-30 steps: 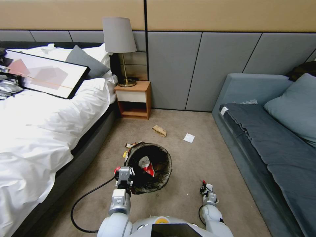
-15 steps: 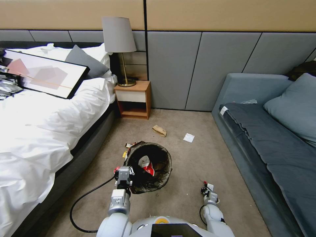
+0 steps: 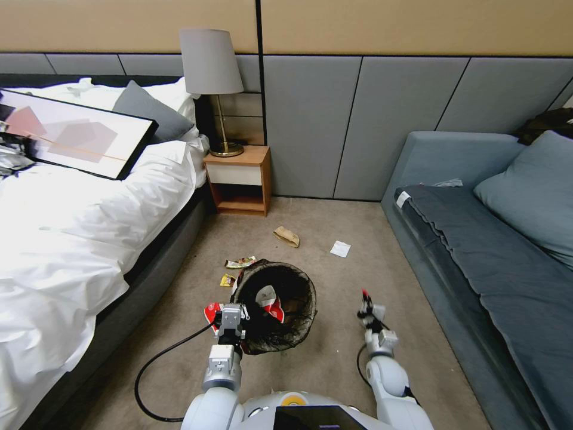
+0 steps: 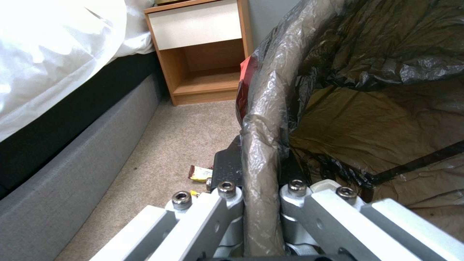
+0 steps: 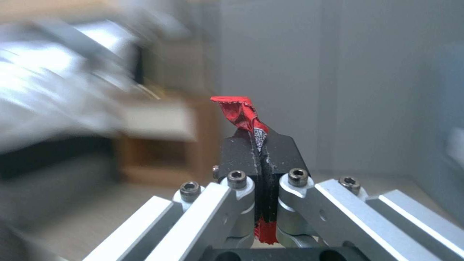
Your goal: Pick up the trash bin, then pick up the garbage from the floor and place it into the trash bin.
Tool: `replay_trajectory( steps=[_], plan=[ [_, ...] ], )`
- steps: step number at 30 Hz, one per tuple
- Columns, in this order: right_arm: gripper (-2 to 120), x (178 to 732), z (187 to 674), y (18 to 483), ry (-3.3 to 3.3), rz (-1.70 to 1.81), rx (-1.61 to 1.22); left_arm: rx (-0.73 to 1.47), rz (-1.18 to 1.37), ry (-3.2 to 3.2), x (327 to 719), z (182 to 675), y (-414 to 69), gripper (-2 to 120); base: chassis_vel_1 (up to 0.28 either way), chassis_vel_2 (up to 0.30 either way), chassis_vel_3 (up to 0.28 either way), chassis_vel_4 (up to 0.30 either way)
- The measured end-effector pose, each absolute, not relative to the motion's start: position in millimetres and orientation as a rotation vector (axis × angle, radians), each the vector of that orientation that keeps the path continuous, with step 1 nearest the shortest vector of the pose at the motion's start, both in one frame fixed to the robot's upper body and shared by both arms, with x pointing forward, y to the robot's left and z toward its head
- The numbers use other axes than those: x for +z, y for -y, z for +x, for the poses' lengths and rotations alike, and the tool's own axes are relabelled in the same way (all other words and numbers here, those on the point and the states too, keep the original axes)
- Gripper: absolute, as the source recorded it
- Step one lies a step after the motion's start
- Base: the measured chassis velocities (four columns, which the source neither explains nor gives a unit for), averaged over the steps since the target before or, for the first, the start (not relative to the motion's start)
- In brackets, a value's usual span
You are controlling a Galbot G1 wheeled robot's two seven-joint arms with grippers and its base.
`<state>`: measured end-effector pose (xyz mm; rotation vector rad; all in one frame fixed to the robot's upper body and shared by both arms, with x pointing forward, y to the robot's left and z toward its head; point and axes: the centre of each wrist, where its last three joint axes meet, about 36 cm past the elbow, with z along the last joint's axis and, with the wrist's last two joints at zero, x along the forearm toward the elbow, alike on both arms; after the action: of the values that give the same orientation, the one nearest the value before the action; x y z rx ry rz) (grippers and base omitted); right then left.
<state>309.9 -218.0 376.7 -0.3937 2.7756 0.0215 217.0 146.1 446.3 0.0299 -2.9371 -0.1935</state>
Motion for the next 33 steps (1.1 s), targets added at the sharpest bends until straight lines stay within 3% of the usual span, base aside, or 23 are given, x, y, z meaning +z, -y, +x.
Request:
replay_trajectory(
  steps=[4,6,12,33],
  plan=[
    [0,388,309,214,-2.717,-0.473,0.007,-0.192,0.029,2.937,446,217,-146,1,0.000,0.000,0.000,0.000],
    [0,415,301,203,-2.566,-0.775,-0.033,-0.194,0.026,2.936,446,217,-146,1,0.000,0.000,0.000,0.000],
    [0,420,281,180,-2.511,-1.025,0.034,-0.192,0.023,2.937,446,217,-146,1,0.000,0.000,0.000,0.000],
    [0,368,255,153,-2.588,-1.173,0.067,-0.186,0.013,2.940,447,217,-144,1,0.000,0.000,0.000,0.000]
  ],
)
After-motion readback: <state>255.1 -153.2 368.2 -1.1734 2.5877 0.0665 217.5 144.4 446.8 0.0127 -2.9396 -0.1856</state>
